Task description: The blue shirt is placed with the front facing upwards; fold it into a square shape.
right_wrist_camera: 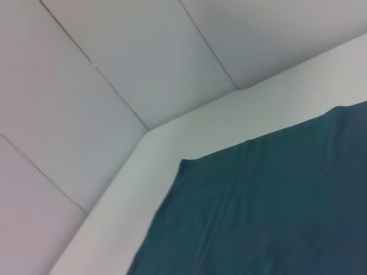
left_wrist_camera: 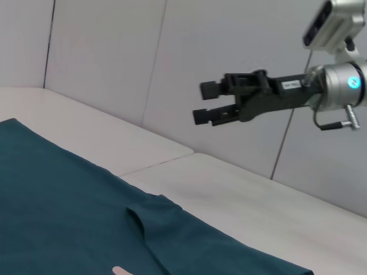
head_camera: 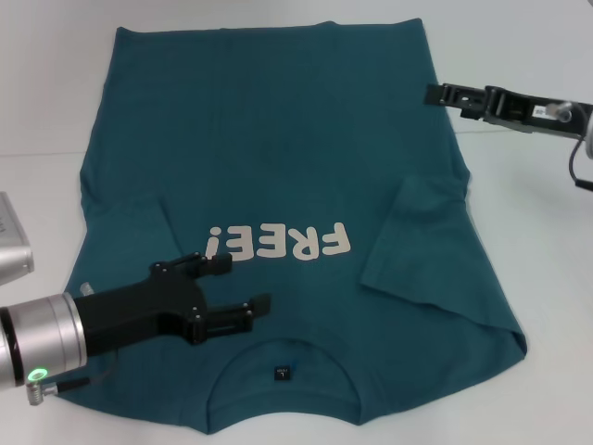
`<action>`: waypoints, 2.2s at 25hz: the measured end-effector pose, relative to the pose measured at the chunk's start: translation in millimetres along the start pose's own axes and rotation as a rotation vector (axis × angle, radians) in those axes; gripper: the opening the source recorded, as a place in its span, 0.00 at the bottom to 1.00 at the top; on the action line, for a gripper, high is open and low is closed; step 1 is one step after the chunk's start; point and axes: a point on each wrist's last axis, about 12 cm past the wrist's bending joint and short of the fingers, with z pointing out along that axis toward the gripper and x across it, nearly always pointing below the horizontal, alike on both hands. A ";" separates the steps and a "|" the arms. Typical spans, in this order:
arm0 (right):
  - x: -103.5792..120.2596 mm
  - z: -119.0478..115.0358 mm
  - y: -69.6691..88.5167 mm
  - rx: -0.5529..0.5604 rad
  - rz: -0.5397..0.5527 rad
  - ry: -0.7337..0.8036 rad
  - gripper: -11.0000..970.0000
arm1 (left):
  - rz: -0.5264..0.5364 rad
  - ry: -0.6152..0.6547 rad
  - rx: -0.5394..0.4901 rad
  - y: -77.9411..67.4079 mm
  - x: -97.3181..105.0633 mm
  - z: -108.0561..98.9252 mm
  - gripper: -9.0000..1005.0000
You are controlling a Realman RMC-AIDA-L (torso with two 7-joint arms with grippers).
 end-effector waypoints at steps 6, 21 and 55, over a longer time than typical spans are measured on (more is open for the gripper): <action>11.9 -11.1 -0.1 -0.071 -0.028 -0.032 0.97 | -0.006 -0.002 -0.005 0.1 1.6 -1.6 0.88; 41.9 -33.3 4.6 -0.209 -0.187 -0.098 0.97 | -0.022 -0.084 -0.030 -0.3 1.6 -11.4 0.88; 72.1 -64.2 -4.1 -0.182 -0.264 -0.079 0.96 | -0.098 -0.214 -0.076 2.1 7.5 -21.6 0.88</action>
